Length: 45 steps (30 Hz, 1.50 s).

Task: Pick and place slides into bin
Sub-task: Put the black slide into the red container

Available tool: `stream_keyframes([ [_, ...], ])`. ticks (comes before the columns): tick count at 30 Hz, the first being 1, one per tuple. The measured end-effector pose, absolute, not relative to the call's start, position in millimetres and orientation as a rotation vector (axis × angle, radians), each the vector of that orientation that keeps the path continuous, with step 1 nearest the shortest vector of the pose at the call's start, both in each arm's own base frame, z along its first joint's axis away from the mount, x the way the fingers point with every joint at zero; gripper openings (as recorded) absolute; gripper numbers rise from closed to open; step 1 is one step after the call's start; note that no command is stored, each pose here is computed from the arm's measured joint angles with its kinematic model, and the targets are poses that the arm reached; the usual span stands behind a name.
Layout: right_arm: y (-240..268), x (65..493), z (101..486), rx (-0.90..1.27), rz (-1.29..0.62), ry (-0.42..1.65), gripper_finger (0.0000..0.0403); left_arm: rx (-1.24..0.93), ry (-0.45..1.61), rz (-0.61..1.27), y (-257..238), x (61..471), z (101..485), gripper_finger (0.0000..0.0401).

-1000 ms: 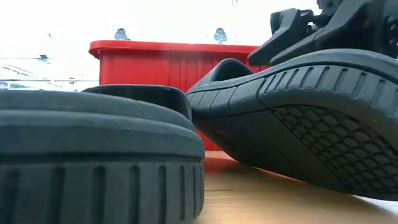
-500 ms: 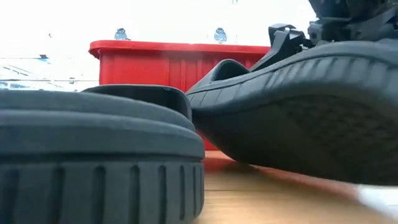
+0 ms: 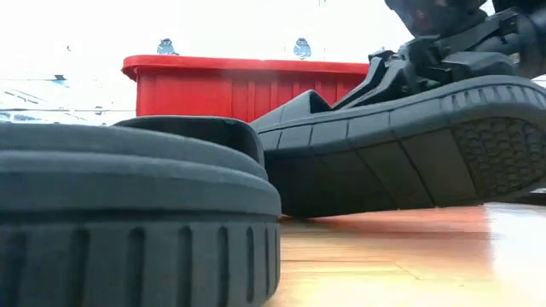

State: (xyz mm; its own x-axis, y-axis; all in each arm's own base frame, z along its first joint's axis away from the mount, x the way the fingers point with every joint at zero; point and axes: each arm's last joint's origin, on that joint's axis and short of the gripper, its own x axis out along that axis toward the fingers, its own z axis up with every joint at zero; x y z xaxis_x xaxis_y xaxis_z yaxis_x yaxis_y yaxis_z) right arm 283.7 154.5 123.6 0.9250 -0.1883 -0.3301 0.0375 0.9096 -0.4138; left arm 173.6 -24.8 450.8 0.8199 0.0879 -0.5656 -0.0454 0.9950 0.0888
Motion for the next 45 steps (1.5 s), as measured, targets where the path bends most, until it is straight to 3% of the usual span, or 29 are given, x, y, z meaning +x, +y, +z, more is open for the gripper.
stream_keyframes([
  [2,152.5,284.8,123.5,-0.393,-0.13,0.374,0.0015,0.069,0.605,0.072,-24.8,173.6,450.8,0.0124],
  [9,151.9,288.9,137.0,-0.304,-0.151,0.33,0.0005,0.068,0.605,0.072,-24.8,173.6,450.8,0.0124],
  [24,174.3,259.3,240.0,-0.519,-0.041,0.247,0.0001,0.042,0.602,0.08,-24.8,173.9,451.0,0.0124],
  [29,166.8,248.5,286.0,-0.558,-0.061,0.127,0.0001,0.032,0.601,0.083,-24.8,173.9,451.0,0.0124],
  [38,121.9,227.6,356.0,-0.696,-0.526,0.12,0.0001,0.065,0.603,0.073,-24.8,173.9,450.9,0.0124],
  [45,55.2,227.5,379.6,-0.712,-0.934,0.256,0.0,0.167,0.605,0.077,-23.8,173.9,451.0,0.0124],
])
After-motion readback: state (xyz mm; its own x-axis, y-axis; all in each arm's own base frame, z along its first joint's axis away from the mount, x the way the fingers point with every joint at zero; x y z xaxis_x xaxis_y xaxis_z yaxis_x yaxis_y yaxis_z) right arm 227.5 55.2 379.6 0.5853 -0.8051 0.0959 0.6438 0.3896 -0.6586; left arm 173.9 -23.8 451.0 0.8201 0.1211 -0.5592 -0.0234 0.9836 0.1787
